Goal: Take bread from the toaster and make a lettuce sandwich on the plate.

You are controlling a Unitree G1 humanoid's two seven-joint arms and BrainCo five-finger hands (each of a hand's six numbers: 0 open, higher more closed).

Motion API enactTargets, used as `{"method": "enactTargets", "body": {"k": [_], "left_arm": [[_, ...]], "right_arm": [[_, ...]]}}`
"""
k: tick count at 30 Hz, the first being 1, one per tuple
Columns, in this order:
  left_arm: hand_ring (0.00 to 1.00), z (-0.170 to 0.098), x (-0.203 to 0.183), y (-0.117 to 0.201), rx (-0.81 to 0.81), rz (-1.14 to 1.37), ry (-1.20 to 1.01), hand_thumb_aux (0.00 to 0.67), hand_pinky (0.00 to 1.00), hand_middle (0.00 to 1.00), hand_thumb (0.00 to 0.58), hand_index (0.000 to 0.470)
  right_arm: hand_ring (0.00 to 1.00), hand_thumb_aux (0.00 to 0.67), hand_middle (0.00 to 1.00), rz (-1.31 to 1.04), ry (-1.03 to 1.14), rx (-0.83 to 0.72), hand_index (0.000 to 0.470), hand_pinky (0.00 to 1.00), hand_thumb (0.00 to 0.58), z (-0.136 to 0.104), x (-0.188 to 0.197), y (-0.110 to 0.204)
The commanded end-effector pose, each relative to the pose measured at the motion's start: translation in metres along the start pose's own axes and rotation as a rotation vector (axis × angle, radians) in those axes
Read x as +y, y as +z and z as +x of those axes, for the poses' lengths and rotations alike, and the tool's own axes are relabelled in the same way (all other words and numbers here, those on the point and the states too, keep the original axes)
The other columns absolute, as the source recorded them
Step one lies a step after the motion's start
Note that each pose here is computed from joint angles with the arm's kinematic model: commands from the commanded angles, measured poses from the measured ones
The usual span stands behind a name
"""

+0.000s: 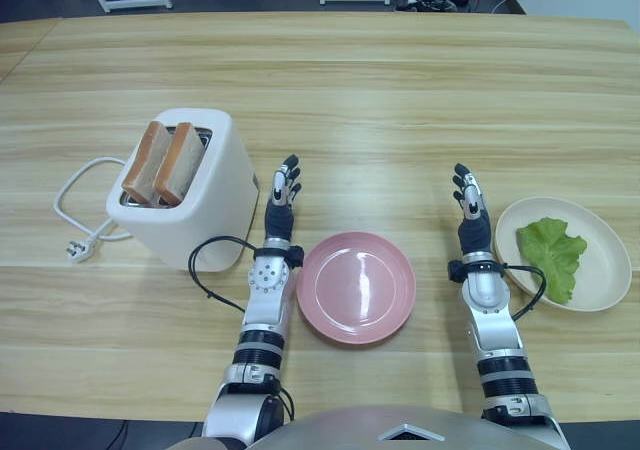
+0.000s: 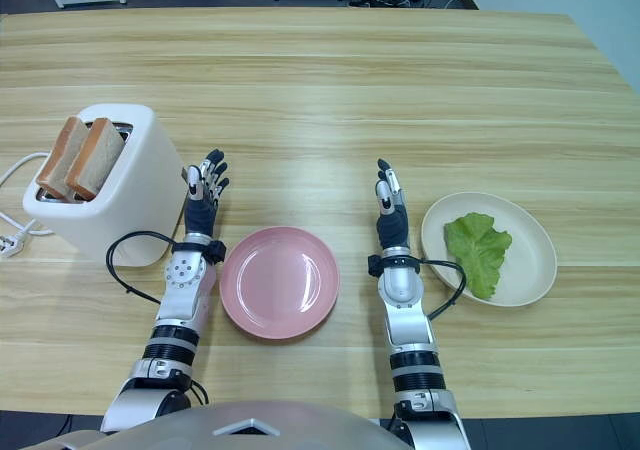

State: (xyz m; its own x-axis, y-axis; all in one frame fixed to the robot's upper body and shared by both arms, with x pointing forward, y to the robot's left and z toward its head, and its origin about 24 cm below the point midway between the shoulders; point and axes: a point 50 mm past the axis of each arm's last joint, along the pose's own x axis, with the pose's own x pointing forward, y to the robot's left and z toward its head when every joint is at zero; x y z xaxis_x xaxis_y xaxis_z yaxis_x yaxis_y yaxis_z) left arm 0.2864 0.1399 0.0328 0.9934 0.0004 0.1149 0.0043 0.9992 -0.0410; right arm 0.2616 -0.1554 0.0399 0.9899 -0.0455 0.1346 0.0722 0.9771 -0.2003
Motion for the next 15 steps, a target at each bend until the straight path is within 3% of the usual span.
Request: {"method": "enactTargets", "body": {"k": [1, 9, 12, 15], "left_arm": [[0.0, -0.002, 0.003, 0.0, 0.002, 0.04, 0.005, 0.0, 0.0, 0.0, 0.0, 0.0], [0.0, -0.005, -0.002, 0.01, -0.043, 0.105, -0.041, 0.0, 0.0, 0.0, 0.0, 0.0], [0.0, -0.021, -0.016, 0.06, -0.257, 0.104, -0.166, 0.0, 0.0, 0.0, 0.0, 0.0], [0.0, -0.045, -0.017, 0.136, -0.562, 0.077, -0.256, 0.0, 0.0, 0.0, 0.0, 0.0]], "right_arm": [[0.0, 0.0, 0.0, 0.013, -0.008, 0.019, 0.0, 0.0, 0.0, -0.002, -0.001, -0.002], [0.0, 0.0, 0.0, 0.016, -0.004, 0.029, 0.0, 0.0, 0.0, -0.003, 0.0, -0.005], [0.0, 0.0, 0.0, 0.015, -0.001, 0.037, 0.0, 0.0, 0.0, -0.003, 0.0, -0.007], [0.0, 0.0, 0.0, 0.016, -0.005, 0.05, 0.0, 0.0, 0.0, -0.004, 0.003, -0.01]]}}
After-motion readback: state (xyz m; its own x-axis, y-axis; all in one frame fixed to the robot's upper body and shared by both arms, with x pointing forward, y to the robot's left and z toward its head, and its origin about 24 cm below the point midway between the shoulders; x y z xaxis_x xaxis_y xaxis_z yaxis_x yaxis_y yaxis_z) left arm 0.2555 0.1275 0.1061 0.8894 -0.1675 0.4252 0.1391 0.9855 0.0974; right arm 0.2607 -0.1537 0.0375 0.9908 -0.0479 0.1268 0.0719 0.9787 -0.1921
